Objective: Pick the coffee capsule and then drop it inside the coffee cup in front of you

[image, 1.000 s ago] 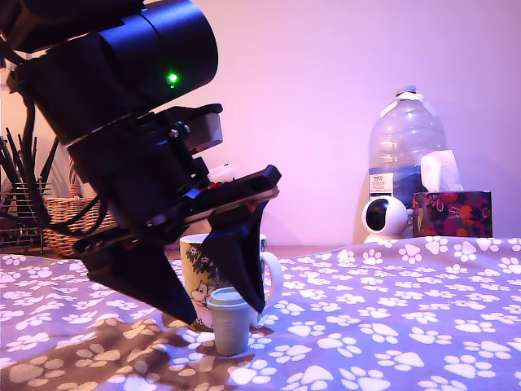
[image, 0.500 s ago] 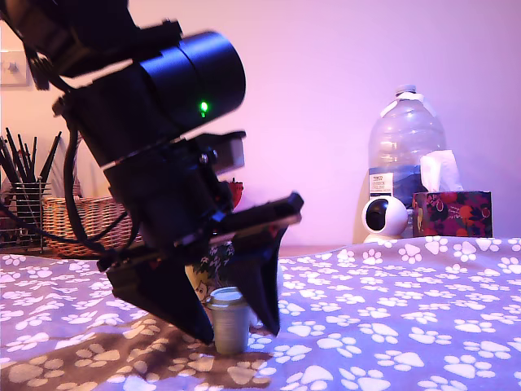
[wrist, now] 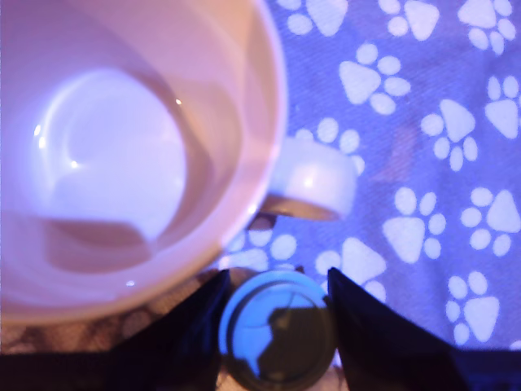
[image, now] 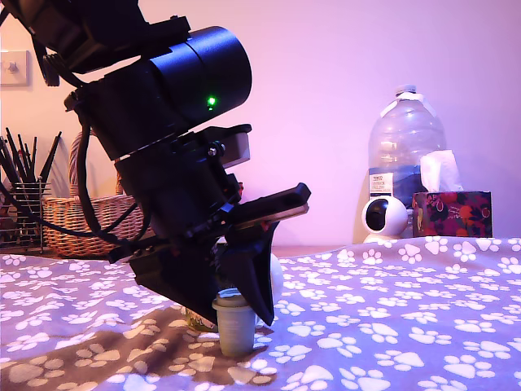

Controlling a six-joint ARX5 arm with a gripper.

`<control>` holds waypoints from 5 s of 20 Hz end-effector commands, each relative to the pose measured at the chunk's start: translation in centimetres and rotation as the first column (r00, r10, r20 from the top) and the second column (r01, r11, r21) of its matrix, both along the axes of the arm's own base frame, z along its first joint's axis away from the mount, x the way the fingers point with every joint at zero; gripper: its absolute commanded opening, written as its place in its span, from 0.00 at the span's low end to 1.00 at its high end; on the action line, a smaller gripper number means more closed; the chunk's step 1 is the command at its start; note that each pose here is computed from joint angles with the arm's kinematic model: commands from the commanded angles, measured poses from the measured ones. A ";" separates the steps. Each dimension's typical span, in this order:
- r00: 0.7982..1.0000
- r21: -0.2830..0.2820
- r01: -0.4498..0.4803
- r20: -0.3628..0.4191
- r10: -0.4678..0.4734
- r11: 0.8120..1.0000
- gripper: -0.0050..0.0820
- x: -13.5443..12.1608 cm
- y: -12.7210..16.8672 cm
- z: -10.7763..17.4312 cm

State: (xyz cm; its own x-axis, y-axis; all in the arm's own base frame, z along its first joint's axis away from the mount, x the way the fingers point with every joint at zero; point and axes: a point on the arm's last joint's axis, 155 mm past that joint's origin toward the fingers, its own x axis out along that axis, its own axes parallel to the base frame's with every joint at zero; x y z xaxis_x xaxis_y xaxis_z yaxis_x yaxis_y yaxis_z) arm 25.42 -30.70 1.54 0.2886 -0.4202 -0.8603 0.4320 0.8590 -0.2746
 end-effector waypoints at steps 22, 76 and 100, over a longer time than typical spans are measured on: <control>0.991 0.056 0.128 0.042 -0.130 0.990 0.37 -3.1 1.7 4.5; 0.980 0.139 0.087 0.164 -0.110 0.986 0.37 7.0 2.2 5.9; 0.975 0.135 0.097 0.185 -0.121 0.986 0.74 7.4 2.0 6.2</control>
State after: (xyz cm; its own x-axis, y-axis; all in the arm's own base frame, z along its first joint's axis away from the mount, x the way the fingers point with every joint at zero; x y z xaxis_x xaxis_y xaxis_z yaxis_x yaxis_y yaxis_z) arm 32.58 -28.70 7.47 0.4046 -0.3483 -0.8456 0.5563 0.8276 -0.0747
